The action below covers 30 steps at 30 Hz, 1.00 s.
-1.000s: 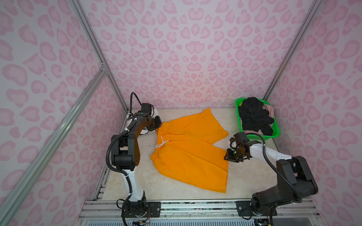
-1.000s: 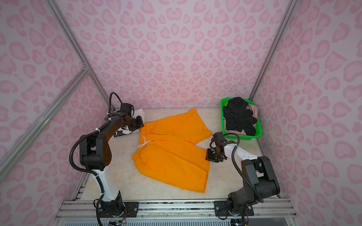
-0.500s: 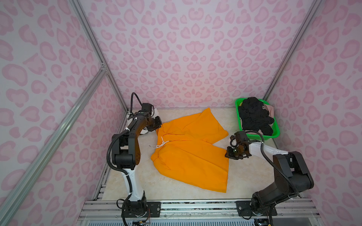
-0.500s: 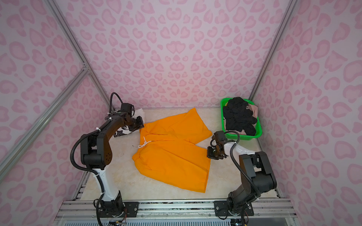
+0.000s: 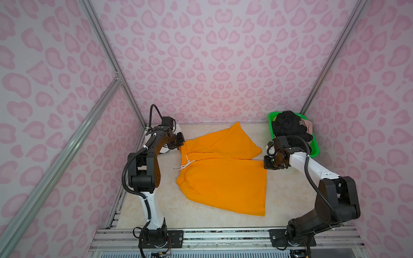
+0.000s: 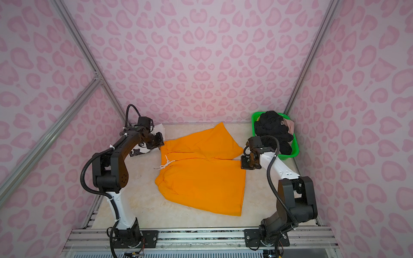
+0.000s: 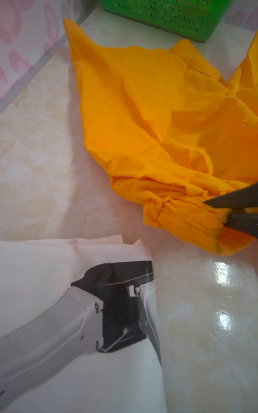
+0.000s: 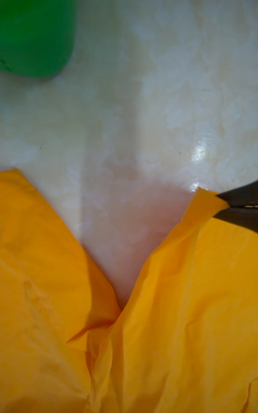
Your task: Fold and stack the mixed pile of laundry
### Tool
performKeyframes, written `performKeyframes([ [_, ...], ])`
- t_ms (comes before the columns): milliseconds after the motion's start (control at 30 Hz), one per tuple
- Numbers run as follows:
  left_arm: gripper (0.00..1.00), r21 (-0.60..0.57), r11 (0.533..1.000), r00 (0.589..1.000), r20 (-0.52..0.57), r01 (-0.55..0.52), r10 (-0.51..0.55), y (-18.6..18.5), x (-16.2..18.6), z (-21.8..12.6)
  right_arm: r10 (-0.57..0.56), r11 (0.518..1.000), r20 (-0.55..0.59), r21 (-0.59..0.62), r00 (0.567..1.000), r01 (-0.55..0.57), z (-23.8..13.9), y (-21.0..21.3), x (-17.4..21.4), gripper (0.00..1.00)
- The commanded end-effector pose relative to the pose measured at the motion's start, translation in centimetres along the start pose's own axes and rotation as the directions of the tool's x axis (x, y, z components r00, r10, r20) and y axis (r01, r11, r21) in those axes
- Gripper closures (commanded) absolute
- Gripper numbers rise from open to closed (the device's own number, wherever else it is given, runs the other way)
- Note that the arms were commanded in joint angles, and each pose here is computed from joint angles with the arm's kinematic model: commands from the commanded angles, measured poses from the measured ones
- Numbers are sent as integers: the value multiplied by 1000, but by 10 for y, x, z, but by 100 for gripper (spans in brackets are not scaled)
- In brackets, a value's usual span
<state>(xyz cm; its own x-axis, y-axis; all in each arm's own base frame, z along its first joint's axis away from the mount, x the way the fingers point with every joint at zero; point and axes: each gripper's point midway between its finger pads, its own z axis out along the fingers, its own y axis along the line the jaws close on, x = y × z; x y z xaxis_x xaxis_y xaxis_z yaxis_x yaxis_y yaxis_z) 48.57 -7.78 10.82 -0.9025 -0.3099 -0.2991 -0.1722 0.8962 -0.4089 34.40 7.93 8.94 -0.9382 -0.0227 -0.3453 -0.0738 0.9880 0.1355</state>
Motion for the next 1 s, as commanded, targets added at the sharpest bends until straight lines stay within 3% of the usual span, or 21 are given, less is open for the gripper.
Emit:
performKeyframes([
  [0, 97, -9, 1000, 1000, -11, -12, 12, 3, -1, 3, -29, 992, -103, 115, 994, 41, 5, -22, 20, 100],
  [33, 97, -8, 1000, 1000, -17, -11, 11, 3, 0, 4, -26, 995, -110, 95, 994, 37, 11, -19, 21, 100],
  [100, 97, -2, 1000, 1000, -23, -10, 10, 3, 1, 7, -7, 997, -125, 80, 992, 17, 20, -17, 23, 91],
  [200, 92, 4, 1000, 1000, -27, -11, 11, 2, 1, 9, 22, 984, -146, 178, 989, 4, 19, -29, 25, 73],
  [300, 74, -13, 1000, 1000, -9, -23, 23, 4, -3, 7, -41, 970, -117, 233, 992, 68, -1, -21, 20, 62],
  [400, 52, -57, 998, 999, 29, -28, 30, 10, -12, 4, -120, 977, -115, 164, 986, 138, -19, 15, 22, 58],
  [500, 41, -89, 996, 997, 71, -27, 34, 13, -19, -5, -209, 978, -120, -25, 971, 207, -30, 69, 39, 57],
  [667, 39, -101, 995, 994, 100, -25, 35, 11, -7, -36, -245, 946, -191, -262, 951, 191, -32, 126, 95, 59],
  [800, 39, -79, 997, 999, 51, -3, 7, 14, 35, -54, -260, 942, -280, -282, 924, 180, -21, 130, 141, 63],
  [967, 41, -27, 994, 994, -45, 102, -103, 28, 119, -48, -204, 972, -395, -192, 896, 137, -2, 99, 180, 69],
])
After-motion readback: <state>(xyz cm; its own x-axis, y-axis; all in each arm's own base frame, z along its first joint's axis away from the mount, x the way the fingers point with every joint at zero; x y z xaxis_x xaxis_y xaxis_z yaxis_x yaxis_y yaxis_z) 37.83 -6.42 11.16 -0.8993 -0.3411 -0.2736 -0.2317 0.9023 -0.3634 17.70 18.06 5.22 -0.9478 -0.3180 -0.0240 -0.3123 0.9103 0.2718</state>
